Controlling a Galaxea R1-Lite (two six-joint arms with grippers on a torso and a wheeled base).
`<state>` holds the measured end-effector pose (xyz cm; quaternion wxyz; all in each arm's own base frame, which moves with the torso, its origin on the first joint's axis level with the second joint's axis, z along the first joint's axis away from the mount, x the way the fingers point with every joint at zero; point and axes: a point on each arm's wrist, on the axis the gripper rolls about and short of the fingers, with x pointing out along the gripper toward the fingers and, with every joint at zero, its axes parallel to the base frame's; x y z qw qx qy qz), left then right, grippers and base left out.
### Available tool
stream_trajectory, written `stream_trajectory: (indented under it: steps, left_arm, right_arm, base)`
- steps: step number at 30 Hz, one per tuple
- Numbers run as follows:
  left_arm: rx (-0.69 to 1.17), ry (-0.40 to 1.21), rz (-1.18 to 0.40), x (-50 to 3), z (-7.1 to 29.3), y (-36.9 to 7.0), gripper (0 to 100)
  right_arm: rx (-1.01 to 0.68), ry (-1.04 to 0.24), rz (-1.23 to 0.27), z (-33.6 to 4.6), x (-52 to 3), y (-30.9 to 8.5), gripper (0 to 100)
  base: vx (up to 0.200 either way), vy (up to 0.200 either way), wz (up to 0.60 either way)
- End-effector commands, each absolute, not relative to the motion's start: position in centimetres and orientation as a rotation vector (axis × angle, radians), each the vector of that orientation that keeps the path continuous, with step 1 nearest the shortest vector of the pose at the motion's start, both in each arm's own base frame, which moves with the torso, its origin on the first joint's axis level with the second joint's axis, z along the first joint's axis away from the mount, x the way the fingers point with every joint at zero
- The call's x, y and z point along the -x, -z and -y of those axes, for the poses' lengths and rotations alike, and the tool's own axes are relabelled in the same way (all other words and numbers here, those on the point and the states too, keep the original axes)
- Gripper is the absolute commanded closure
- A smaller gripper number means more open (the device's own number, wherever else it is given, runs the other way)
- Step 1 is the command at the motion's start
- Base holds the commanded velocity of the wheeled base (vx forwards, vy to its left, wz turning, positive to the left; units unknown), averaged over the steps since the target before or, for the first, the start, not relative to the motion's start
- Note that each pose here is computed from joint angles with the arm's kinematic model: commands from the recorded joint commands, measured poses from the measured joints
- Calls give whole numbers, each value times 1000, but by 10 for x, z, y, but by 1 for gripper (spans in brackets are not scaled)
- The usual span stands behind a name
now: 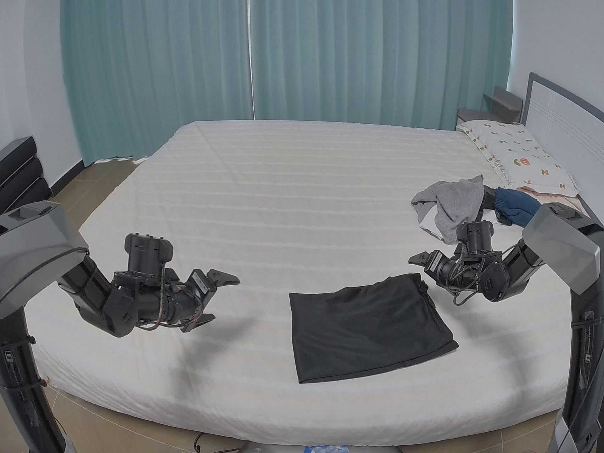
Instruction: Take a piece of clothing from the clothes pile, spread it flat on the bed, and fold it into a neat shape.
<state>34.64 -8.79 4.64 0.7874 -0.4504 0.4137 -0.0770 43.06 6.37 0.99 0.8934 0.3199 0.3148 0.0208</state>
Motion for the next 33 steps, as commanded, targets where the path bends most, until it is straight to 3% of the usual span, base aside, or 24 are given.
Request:
stream_trajectory:
  steps: [1,11,20,33]
  left_arm:
    - [936,181,-937,-374,119,-44,0]
    - [901,156,-910,-416,145,-23,0]
    - [784,205,-899,-429,193,9,0]
    - [759,206,-888,-446,217,19,0]
  right_arm:
    - [-626,-111,-673,-68,-433,-1,0]
    - [-619,-151,-655,-71,-442,1,0]
    - [-618,-163,-655,-77,-445,4,0]
    - [-619,-162,-658,-76,-443,3,0]
  base:
    - [0,0,0]
    - [0,0,0]
    - [0,0,0]
    - [0,0,0]
